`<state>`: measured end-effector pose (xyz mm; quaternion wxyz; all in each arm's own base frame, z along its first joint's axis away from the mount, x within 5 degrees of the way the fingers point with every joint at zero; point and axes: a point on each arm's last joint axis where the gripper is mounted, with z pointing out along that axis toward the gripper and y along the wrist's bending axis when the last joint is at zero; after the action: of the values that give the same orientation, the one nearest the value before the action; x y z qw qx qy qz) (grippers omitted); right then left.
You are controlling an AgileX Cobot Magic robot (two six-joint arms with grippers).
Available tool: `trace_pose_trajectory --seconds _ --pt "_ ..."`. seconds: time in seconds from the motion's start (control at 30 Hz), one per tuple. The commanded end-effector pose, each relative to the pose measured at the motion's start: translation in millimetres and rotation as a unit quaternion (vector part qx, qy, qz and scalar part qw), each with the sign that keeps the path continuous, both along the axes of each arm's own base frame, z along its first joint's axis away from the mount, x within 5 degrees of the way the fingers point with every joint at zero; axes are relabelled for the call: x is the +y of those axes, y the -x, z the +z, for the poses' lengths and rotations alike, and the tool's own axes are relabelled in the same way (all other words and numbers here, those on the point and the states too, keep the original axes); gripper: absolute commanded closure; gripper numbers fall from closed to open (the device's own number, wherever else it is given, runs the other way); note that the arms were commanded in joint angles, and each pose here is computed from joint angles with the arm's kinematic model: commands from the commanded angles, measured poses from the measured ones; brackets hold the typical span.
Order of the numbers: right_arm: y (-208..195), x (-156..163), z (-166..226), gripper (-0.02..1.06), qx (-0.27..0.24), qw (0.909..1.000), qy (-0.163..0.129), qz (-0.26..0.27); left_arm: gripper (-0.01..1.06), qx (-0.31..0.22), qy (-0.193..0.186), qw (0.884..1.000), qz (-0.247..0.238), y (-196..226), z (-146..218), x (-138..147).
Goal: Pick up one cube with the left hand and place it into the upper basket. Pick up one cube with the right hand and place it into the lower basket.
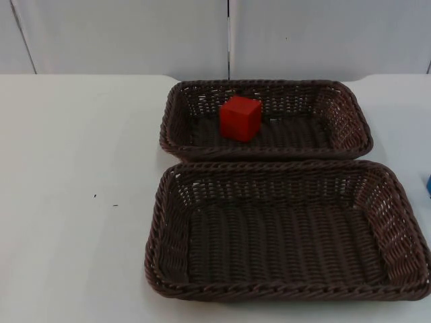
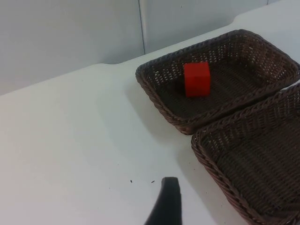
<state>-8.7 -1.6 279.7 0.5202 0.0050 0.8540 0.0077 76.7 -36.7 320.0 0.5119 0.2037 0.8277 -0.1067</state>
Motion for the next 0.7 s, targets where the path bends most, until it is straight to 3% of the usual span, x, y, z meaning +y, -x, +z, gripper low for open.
trace_pose_trajectory --seconds 0.0,0.4,0.67 --pt "-1.5 -0.4 0.8 -0.01 -0.003 1.0000 0.003 -0.002 0.32 -0.007 0.005 1.000 0.000 0.4 0.5 0.1" --pt "-1.8 -0.2 0.9 -0.01 -0.002 1.0000 0.001 -0.002 0.32 -0.006 0.009 1.000 0.001 0.4 0.7 -0.2" --pt "-25.7 0.6 19.2 -0.01 0.023 0.9997 0.001 -0.001 0.32 -0.005 0.010 1.000 0.002 0.4 0.2 -0.2"
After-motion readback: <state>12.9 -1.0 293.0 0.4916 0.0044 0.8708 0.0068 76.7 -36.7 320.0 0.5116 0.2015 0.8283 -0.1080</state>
